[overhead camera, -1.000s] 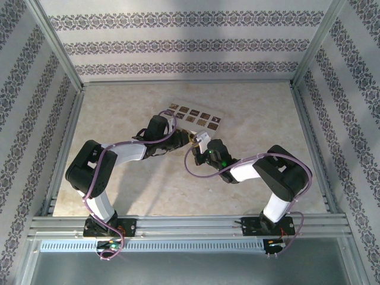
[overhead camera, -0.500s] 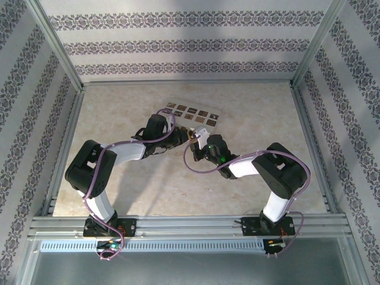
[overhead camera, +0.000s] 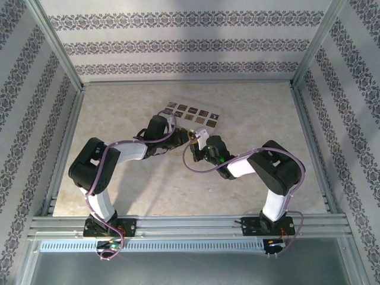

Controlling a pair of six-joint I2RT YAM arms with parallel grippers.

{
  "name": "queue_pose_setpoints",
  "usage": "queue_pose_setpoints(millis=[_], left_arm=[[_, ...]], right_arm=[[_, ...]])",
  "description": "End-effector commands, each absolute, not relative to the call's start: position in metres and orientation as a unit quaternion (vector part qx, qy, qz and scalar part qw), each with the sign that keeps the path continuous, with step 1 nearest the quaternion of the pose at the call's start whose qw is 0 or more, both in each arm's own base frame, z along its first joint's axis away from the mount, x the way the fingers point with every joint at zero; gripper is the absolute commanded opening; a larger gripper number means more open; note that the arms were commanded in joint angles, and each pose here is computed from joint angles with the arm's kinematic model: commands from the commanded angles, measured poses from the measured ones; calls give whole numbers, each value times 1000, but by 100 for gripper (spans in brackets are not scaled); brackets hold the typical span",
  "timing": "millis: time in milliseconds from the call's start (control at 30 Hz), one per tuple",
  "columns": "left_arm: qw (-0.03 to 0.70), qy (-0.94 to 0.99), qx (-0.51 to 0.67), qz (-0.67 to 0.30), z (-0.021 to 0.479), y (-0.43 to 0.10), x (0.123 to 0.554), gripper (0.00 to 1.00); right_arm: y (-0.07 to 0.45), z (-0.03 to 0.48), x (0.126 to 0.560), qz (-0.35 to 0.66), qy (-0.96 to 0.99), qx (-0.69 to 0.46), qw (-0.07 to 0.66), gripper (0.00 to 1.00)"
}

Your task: Unlock a padlock with a key

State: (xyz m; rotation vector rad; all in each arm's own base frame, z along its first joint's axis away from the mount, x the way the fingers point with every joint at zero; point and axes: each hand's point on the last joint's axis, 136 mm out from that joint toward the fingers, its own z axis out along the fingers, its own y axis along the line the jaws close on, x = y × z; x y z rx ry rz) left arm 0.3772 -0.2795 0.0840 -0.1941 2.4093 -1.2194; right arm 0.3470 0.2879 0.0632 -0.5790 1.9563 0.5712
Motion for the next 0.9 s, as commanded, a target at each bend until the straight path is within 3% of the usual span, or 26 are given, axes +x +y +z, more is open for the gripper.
queue_pose_setpoints(millis=[0, 200, 500, 867], left_arm=[[154, 851, -37, -501, 84, -310, 351, 24], [145, 850, -46, -505, 70, -315, 353, 24], [154, 856, -53, -491, 65, -304, 350, 40], [209, 859, -82, -460, 92, -245, 346, 53]], right_arm=[[295, 82, 352, 258, 780, -225, 524, 0], [292, 65, 349, 257, 792, -216, 509, 0], [288, 46, 344, 264, 809, -191, 489, 0], [290, 38, 333, 288, 820, -168, 466, 0]])
